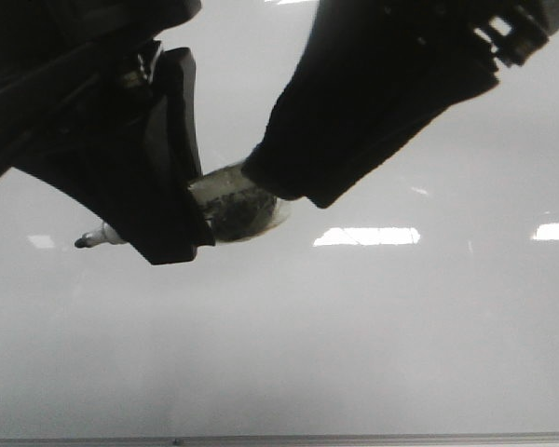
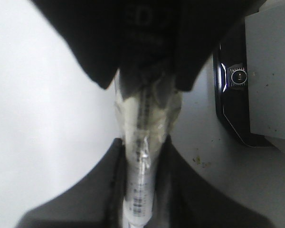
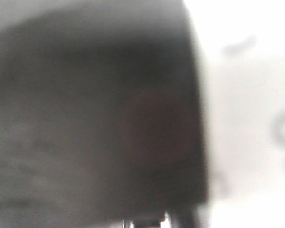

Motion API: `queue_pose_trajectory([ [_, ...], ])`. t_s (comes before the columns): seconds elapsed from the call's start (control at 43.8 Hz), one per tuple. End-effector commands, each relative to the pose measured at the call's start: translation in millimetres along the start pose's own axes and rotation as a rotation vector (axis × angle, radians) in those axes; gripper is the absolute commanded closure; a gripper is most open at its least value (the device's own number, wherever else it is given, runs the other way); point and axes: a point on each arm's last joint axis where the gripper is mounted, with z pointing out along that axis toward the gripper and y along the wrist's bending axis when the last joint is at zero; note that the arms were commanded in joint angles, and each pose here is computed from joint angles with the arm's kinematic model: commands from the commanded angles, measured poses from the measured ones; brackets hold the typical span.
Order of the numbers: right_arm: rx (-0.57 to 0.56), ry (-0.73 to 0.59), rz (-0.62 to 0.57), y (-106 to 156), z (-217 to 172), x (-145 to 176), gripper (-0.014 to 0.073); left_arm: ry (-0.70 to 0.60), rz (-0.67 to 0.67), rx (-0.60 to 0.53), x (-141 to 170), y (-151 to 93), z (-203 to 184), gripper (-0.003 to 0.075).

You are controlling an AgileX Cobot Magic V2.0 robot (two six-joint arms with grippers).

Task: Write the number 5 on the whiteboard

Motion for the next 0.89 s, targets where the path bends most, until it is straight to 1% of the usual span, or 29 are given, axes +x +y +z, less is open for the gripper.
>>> queue_pose_trajectory([
  [0.0,-0.002,-0.051,-0.007,1.6,-10.8,-10.1,0.0629,-0.099,-0.032,-0.083,-8.4,5.5,-18.5,0.074],
  [0.046,-0.004,-0.047,-0.007,1.8,-10.8,-9.8,0.0666,-0.105,-0.034,-0.089,-9.0,6.0,-18.6,0.074],
  [0.16,-0.004,-0.045,-0.008,1.8,-10.8,-9.6,0.0664,-0.113,-0.034,-0.096,-9.7,6.6,-18.8,0.0734],
  [0.206,-0.002,-0.043,-0.012,1.6,-10.7,-9.4,0.0664,-0.115,-0.034,-0.097,-9.9,6.8,-18.8,0.0713],
  [0.251,0.004,-0.039,-0.02,1.1,-10.7,-9.1,0.0664,-0.115,-0.034,-0.097,-9.9,6.8,-18.8,0.0669],
  [0.297,0.01,-0.034,-0.029,0.5,-10.7,-8.6,0.0664,-0.116,-0.034,-0.098,-10.0,6.9,-18.8,0.0601],
  [0.411,0.023,-0.012,-0.03,-3.4,-13.1,-5.4,0.0664,-0.126,-0.064,-0.108,-10.6,8.0,-19.0,0.0331],
  [0.434,0.023,-0.004,-0.026,-4.5,-14.4,-4.1,0.0664,-0.126,-0.066,-0.108,-10.6,8.0,-19.0,0.0263],
  [0.457,0.024,0.001,-0.021,-5.4,-15.8,-3.0,0.0664,-0.126,-0.067,-0.108,-10.6,8.0,-19.0,0.0231],
  [0.48,0.027,0.002,-0.016,-6.5,-17.7,-2.2,0.0664,-0.126,-0.068,-0.108,-10.6,8.0,-19.0,0.0176],
  [0.502,0.029,0.006,-0.011,-7.2,-20.1,-0.8,0.0664,-0.126,-0.068,-0.108,-10.6,8.0,-19.0,0.0141],
  [0.548,0.039,0.006,-0.002,-9.2,-25.4,2.0,0.0664,-0.126,-0.07,-0.108,-10.6,8.0,-19.0,0.0093],
  [0.594,0.057,-0.009,0.006,-10.0,-33.0,4.9,0.0664,-0.126,-0.075,-0.108,-10.6,8.0,-19.0,0.0073],
  [0.777,0.157,-0.06,0.057,-14.3,-65.2,25.3,0.0664,-0.122,-0.076,-0.104,-10.3,7.6,-19.0,0.0082],
  [0.868,0.234,-0.076,0.106,-17.9,-79.7,42.9,0.0664,-0.12,-0.076,-0.102,-10.1,7.5,-18.9,0.0083],
])
